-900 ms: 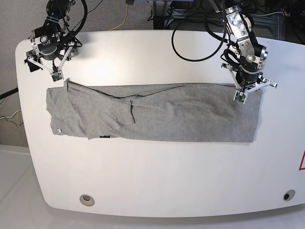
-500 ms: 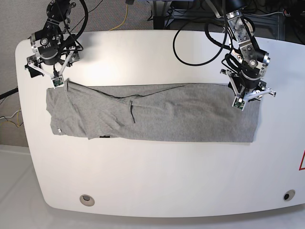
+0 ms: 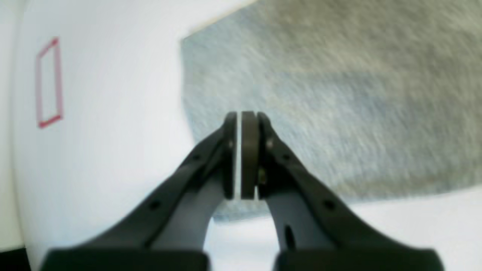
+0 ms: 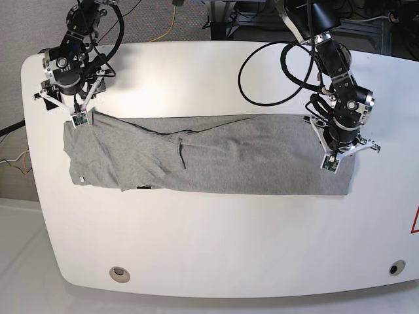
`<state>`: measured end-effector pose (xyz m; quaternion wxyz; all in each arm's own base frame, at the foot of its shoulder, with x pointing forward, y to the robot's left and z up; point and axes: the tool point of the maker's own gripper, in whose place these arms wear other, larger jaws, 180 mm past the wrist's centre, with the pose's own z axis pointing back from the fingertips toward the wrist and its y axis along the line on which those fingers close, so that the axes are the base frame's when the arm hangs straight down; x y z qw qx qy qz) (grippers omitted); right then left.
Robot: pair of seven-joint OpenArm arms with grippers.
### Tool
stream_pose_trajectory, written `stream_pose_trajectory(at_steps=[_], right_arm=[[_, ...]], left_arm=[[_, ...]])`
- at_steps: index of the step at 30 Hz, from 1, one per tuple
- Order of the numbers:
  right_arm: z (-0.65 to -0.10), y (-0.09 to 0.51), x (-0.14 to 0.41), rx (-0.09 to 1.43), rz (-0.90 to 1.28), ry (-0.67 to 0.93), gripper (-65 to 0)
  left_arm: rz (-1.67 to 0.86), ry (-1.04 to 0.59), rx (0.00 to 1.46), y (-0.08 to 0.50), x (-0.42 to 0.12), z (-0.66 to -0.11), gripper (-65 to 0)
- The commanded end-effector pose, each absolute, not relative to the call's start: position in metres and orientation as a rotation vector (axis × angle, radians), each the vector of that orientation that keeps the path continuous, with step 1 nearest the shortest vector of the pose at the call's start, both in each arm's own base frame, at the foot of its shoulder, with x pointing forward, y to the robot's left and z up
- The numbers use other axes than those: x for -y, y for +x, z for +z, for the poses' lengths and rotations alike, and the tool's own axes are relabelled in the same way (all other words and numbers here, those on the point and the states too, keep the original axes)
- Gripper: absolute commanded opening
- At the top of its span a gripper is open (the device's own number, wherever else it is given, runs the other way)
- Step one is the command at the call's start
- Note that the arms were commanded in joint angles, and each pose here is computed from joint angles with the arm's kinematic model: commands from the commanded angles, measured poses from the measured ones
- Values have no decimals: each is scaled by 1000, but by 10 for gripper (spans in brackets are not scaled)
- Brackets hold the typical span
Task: Fold the T-shirt properly
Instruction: 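Lower both grippers onto the two ends of the grey T-shirt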
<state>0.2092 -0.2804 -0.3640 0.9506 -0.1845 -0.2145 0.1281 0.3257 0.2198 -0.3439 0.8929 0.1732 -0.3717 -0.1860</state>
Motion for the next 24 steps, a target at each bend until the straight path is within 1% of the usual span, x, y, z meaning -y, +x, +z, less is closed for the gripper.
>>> stream_pose_trajectory(at_steps=[1,4,6,8,12,14,16,18,20,22,24], right_arm=[[-353,219,283,477,263,-396,-299],[-353,219,283,475,263,-400,-367],[-353,218,285,472,262,-404,-381],[-353,214,290,468,250,-413,-338],[-352,212,296,463,246,-425,-199],[-352,211,296,460,251,-427,-158],[-351,212,296,461,263,-429,-132],[-350,214,294,469,282,-424,-120],[-350,217,288,481,299,-413,-109],[-349,220,284,498,299,-403,-117],[-350,223,280,511,298,-389,-125]], left_arm=[[-376,383,815,335,-223,-330,-650],[-384,387,803,331,-226,-333,-650],[-393,388,799,330,-226,-334,-650],[-371,403,821,332,-231,-329,-650],[-375,407,850,333,-237,-322,-650],[-378,407,863,333,-240,-319,-650],[-381,403,875,333,-244,-317,-650],[-391,399,892,335,-246,-313,-628],[-399,372,932,339,-244,-308,-573],[-404,349,948,340,-244,-307,-479],[-406,318,958,341,-242,-308,-352]])
